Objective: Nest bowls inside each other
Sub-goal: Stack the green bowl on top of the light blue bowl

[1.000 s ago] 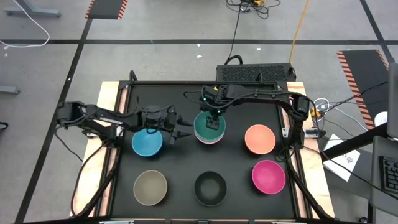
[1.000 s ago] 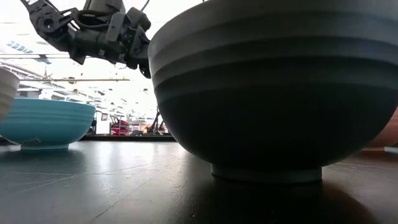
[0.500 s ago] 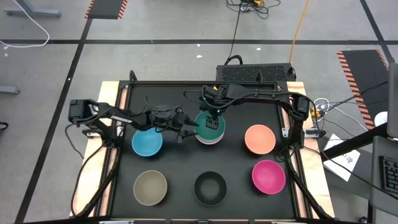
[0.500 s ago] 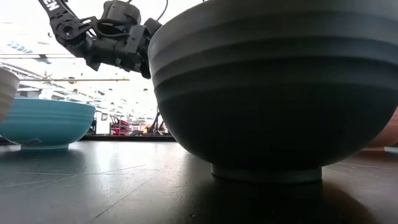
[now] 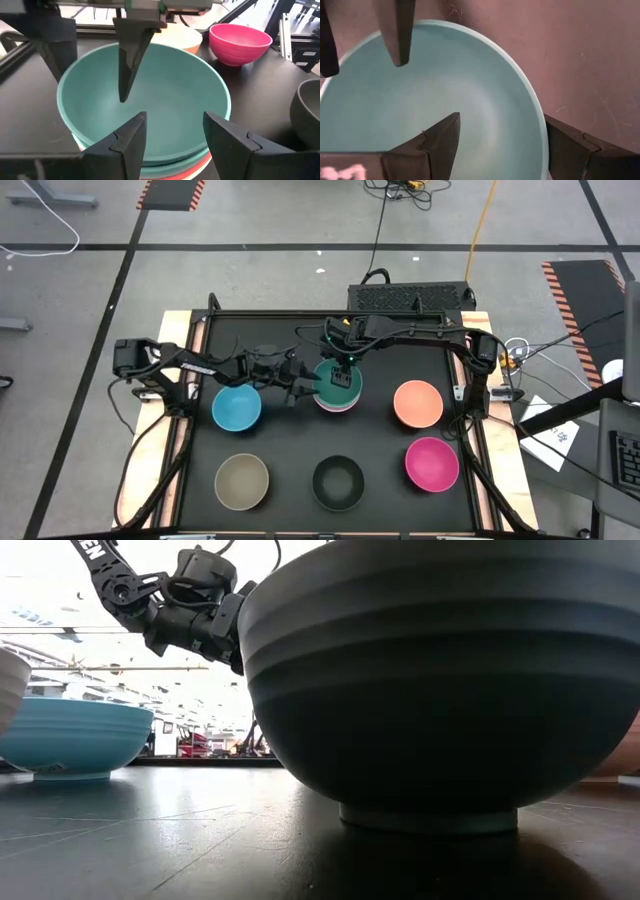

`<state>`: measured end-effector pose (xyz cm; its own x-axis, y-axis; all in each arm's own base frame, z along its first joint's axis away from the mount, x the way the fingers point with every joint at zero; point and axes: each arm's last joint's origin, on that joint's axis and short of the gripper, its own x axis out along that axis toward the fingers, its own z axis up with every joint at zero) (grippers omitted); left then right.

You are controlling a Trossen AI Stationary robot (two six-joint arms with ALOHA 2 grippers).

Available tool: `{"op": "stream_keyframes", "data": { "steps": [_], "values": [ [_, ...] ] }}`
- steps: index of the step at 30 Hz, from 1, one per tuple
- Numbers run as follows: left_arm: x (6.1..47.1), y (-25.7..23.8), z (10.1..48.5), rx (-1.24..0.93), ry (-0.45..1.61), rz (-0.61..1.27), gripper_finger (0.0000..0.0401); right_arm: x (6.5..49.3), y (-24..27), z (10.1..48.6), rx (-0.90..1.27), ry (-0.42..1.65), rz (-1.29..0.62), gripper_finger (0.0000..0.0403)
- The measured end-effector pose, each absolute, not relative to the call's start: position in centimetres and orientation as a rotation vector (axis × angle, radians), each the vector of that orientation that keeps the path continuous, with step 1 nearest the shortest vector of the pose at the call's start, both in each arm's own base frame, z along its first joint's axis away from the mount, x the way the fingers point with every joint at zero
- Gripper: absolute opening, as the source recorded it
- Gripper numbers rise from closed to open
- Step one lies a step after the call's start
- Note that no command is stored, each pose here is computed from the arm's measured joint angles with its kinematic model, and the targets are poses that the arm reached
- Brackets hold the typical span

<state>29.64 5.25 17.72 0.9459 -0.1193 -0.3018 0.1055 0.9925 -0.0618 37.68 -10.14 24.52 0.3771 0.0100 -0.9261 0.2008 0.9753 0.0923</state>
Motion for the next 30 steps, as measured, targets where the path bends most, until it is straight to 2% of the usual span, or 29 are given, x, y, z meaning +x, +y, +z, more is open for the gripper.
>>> {"op": "stream_keyframes", "data": {
  "steps": [13, 23, 30],
  "values": [
    [29.8, 5.2, 17.4, -0.046, 0.318, -0.116, 0.0198, 37.6, -10.1, 25.0, 0.199, 1.160, -0.126, 0.0245],
    [29.8, 5.2, 17.5, -0.042, 0.305, -0.117, 0.0198, 36.2, -9.8, 28.3, 0.190, 1.067, -0.144, 0.0245],
    [29.8, 5.1, 17.5, -0.031, 0.306, -0.121, 0.0198, 35.1, -9.6, 29.1, 0.169, 1.108, -0.205, 0.0245]
  ]
}}
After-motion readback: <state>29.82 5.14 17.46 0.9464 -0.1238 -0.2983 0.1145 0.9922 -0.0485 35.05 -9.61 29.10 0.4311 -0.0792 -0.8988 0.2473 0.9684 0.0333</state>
